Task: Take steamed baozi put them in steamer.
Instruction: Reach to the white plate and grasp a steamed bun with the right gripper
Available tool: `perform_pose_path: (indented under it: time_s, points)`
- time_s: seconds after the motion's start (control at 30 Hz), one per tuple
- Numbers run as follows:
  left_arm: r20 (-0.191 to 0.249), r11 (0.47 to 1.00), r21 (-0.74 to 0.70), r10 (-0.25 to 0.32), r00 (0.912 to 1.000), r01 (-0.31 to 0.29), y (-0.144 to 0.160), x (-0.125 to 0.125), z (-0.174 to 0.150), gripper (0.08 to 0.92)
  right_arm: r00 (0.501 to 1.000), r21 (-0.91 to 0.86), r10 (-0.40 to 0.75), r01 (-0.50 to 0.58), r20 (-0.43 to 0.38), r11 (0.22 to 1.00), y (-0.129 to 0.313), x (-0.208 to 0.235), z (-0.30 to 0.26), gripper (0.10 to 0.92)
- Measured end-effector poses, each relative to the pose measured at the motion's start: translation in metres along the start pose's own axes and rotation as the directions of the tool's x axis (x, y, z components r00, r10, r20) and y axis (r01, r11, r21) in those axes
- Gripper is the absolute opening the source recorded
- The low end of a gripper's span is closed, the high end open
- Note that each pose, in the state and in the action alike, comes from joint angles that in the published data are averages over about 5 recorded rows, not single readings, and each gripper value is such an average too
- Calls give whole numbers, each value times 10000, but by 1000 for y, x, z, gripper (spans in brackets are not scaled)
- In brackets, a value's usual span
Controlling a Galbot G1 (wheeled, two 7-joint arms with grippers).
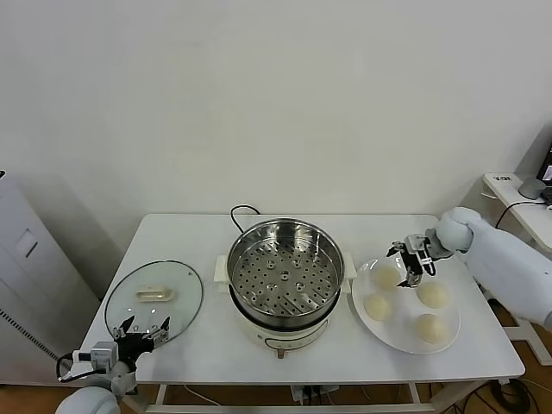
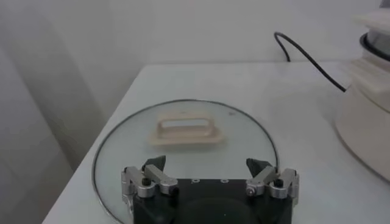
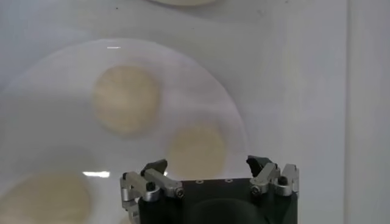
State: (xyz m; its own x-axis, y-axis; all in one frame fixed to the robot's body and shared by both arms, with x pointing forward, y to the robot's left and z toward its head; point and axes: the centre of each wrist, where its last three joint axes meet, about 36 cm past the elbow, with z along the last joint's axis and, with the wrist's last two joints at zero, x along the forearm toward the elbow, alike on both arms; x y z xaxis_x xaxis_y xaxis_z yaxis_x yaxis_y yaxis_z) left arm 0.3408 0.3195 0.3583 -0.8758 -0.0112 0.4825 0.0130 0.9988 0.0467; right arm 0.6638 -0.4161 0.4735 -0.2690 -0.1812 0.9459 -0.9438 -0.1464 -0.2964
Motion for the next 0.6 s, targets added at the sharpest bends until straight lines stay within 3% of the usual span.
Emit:
perform_pose_path:
  time_s: [0.13,0.47,0.6]
  points:
    - [-25,10000,-8,2,10000,-2,0,0,1,823,9998,-16,-158,158,-105,9999,-1,-8,0,805]
    - [-58,10000,-18,-13,10000,13,1,2,2,823,9995,-290,-294,292,-83,9992,-1,-21,1,607]
    - [-42,10000,-12,-4,10000,4,0,3,2,823,9996,-403,-282,280,-37,9988,-1,-22,2,566]
